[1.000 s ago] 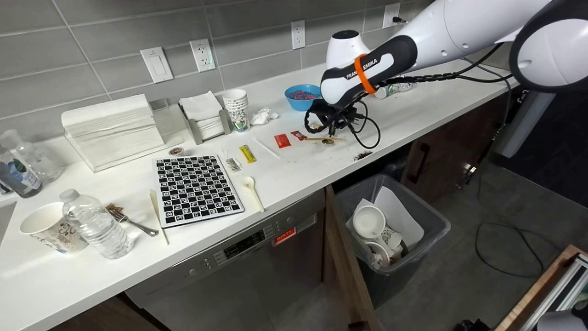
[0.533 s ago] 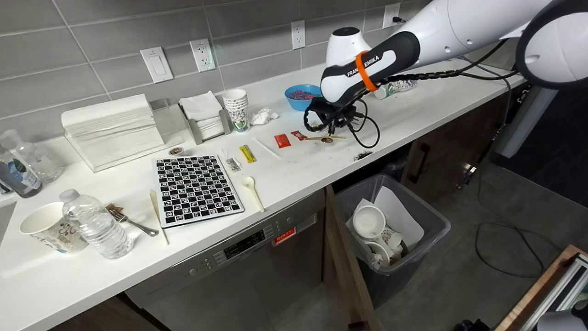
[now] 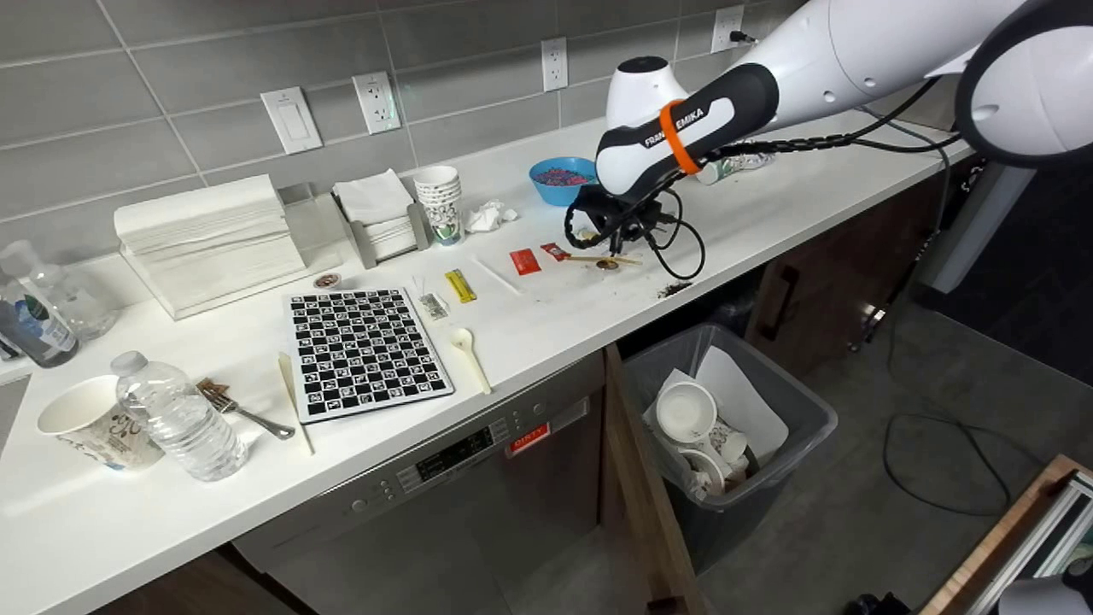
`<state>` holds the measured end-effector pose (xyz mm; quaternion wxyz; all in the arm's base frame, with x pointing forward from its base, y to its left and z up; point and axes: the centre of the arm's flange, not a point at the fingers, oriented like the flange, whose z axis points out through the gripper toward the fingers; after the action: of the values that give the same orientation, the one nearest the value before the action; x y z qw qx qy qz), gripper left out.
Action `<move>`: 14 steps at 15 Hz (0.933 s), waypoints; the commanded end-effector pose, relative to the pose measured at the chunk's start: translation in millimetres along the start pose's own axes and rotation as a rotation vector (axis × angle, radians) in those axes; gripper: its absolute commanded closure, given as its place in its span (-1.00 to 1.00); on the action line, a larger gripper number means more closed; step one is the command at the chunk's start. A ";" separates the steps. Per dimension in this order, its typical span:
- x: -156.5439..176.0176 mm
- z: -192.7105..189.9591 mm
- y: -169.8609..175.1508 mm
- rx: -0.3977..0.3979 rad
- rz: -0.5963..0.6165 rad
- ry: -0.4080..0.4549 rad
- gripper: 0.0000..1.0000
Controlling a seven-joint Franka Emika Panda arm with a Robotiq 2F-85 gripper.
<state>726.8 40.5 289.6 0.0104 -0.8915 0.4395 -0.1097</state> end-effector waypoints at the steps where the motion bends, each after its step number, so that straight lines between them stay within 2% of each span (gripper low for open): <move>1: 1.6 14.7 -1.2 0.026 0.002 -0.016 0.95; 14: 10.3 29.6 -1.6 0.125 0.038 -0.026 0.95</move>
<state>735.5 34.0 270.5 0.0507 -0.8820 0.4515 -0.1250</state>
